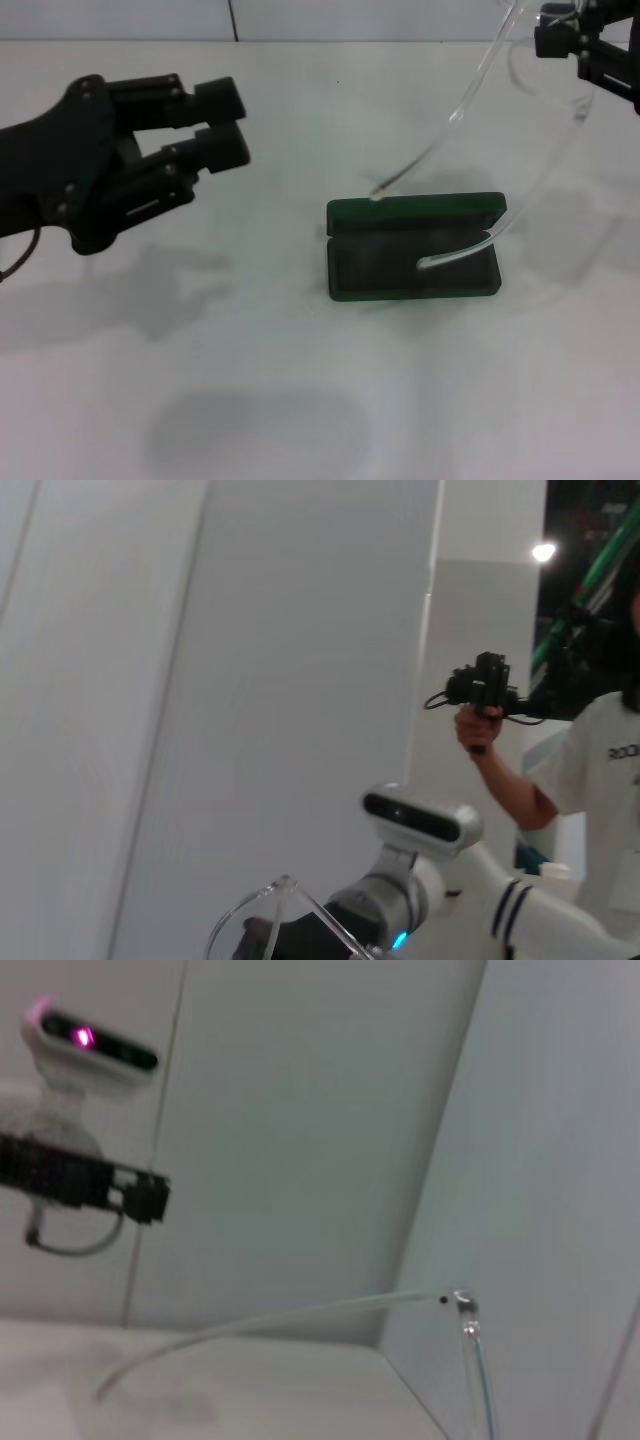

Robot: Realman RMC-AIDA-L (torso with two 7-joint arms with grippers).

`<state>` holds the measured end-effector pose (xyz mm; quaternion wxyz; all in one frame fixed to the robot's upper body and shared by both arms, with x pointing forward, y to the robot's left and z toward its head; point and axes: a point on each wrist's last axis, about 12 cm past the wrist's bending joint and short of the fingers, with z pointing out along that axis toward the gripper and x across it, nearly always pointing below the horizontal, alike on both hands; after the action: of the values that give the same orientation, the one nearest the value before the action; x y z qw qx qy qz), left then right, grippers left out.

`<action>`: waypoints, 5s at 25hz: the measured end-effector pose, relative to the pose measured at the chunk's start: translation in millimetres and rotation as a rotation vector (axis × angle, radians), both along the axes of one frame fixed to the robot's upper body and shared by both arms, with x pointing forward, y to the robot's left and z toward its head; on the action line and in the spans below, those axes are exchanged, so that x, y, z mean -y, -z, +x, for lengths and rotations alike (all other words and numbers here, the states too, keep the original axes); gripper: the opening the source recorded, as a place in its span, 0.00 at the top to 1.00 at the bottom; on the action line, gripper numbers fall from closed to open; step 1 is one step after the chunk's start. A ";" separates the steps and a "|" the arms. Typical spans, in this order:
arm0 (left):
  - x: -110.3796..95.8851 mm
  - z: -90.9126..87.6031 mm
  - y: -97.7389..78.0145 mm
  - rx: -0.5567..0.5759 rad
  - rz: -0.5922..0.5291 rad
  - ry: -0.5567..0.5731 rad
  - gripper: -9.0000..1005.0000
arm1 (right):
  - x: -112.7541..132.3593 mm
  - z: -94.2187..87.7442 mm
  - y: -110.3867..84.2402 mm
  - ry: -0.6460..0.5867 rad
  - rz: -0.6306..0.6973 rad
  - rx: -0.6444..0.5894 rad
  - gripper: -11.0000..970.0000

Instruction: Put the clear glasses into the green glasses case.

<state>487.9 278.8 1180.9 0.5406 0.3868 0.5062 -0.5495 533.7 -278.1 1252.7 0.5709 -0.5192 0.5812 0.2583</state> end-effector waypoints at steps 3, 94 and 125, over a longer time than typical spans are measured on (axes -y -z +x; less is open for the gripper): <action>7.5 1.3 -1.3 -0.006 -0.001 0.038 0.66 | -7.8 1.1 13.6 -0.059 0.057 -0.023 0.88; 63.2 25.0 5.3 0.007 -0.013 0.209 0.95 | -81.9 15.8 66.4 -0.375 0.194 -0.082 0.89; 56.0 28.1 13.1 0.106 -0.090 0.071 0.95 | -69.5 17.2 72.2 -0.273 0.300 -0.025 0.91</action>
<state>515.9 222.8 1167.8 0.5636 0.4085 0.4376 -0.5692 550.9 -208.6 1180.5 0.5942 -0.4991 0.4673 0.4236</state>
